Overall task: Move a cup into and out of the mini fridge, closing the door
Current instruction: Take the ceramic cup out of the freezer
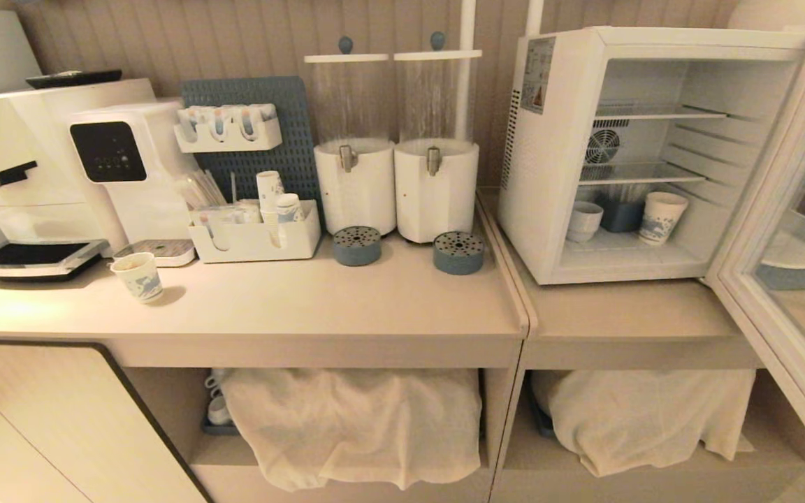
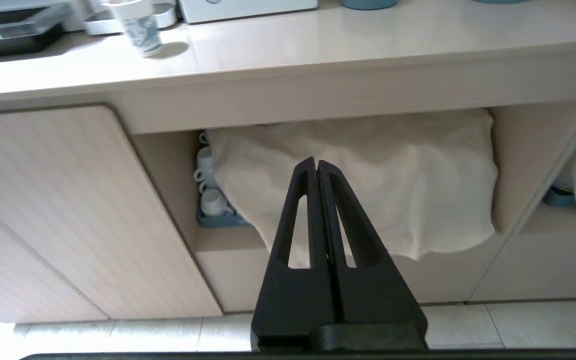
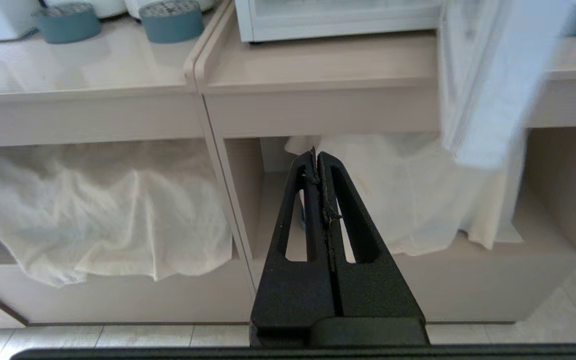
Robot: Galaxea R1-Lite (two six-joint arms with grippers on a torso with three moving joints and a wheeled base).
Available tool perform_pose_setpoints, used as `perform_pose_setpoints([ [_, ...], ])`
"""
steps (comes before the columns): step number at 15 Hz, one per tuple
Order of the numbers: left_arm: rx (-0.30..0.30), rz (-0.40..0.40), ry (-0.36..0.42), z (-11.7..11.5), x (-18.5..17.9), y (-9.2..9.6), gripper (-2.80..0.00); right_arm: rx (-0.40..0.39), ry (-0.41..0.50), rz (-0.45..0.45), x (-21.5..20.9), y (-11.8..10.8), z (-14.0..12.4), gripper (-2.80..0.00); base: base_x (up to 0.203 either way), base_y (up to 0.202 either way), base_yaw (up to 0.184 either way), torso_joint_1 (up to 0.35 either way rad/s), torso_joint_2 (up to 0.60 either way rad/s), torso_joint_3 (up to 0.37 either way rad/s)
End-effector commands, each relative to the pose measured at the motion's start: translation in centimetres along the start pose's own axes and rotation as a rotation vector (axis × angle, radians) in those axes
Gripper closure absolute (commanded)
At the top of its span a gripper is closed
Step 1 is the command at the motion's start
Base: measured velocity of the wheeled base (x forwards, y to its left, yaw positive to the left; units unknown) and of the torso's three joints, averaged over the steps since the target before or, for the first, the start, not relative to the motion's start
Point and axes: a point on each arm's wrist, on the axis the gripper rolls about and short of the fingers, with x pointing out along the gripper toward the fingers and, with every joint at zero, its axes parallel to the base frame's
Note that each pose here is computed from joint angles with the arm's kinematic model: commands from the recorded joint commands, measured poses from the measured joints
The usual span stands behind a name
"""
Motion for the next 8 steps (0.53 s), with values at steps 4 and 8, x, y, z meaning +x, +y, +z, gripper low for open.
perform_pose_setpoints([
  [4,0.000,0.000,0.002,0.00,0.01,0.00,0.00,0.000,0.000,-0.002,0.00,0.00,0.01,0.00,0.191,0.000,-0.002,0.002,0.01,0.001],
  [8,-0.001,0.002,0.002,-0.01,0.01,0.00,0.00,0.000,0.000,-0.002,0.00,0.00,0.01,0.00,0.186,0.000,-0.002,0.003,0.00,0.004],
])
